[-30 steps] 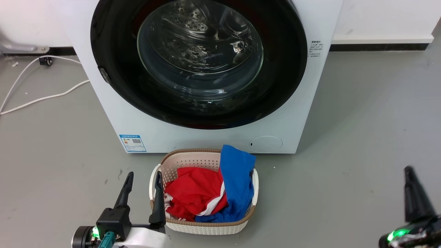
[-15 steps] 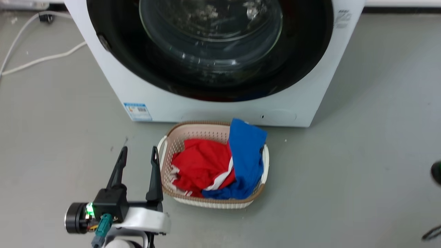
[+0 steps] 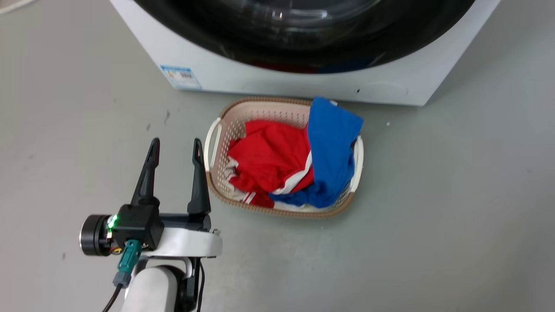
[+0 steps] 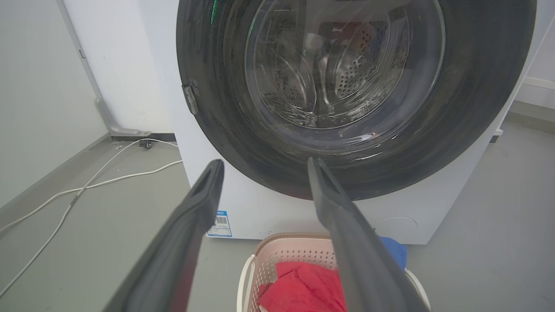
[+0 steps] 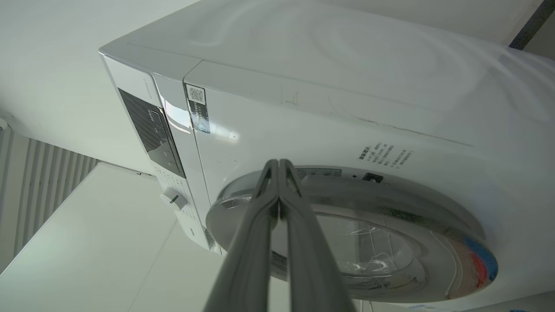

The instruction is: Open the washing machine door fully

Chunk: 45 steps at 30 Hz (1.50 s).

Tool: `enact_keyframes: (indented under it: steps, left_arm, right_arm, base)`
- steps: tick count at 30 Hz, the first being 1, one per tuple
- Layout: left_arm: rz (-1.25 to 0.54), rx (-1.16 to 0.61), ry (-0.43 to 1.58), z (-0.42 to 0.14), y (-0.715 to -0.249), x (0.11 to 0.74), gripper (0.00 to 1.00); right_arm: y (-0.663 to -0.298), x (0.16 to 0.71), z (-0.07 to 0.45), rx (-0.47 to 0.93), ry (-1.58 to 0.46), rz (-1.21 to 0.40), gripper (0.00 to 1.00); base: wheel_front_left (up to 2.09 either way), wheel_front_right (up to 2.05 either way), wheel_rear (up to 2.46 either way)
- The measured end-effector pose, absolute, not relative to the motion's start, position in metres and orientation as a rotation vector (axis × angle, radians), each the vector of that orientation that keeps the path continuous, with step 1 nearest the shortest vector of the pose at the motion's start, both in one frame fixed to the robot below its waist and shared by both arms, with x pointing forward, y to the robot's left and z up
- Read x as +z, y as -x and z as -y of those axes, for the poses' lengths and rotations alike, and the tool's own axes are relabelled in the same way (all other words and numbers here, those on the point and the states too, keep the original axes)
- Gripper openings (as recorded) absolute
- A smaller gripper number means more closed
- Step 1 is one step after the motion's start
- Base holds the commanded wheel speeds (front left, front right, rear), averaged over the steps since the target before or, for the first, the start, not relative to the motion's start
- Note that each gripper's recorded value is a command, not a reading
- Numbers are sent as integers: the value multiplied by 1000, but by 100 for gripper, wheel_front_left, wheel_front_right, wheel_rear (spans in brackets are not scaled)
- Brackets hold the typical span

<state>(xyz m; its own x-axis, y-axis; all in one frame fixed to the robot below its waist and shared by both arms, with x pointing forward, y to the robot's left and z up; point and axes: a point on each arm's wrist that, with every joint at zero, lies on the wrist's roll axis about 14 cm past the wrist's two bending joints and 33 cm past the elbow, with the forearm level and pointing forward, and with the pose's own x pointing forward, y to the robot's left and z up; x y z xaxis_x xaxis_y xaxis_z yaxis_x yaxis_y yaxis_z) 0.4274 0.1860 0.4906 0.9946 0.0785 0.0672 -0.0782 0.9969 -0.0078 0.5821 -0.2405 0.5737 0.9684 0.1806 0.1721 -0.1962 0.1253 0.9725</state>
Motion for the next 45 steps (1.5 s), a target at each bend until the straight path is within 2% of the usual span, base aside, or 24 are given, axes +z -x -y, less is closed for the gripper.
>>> enact_keyframes:
  steps: [6, 13, 26, 35, 45]
  left_arm:
    - [42, 87, 4, -187, -441, 477, 100]
    - [14, 114, -2, -194, -449, 463, 100]
    - [-21, 149, -13, -204, -450, 450, 100]
    - [-22, 152, -5, -203, -451, 450, 100]
    - [11, 127, -3, -196, -450, 463, 100]
  right_arm:
    - [-626, 555, 215, 315, -1335, -103, 0]
    - [-661, 534, 174, 395, -1241, -240, 0]
    - [-693, 518, 121, 493, -1121, -375, 0]
    - [-680, 514, 104, 555, -1073, -446, 0]
    - [-619, 502, 72, 675, -1055, -560, 0]
  base:
    - [0, 0, 0]
    - [0, 0, 0]
    - [0, 0, 0]
    - [0, 0, 0]
    - [0, 0, 0]
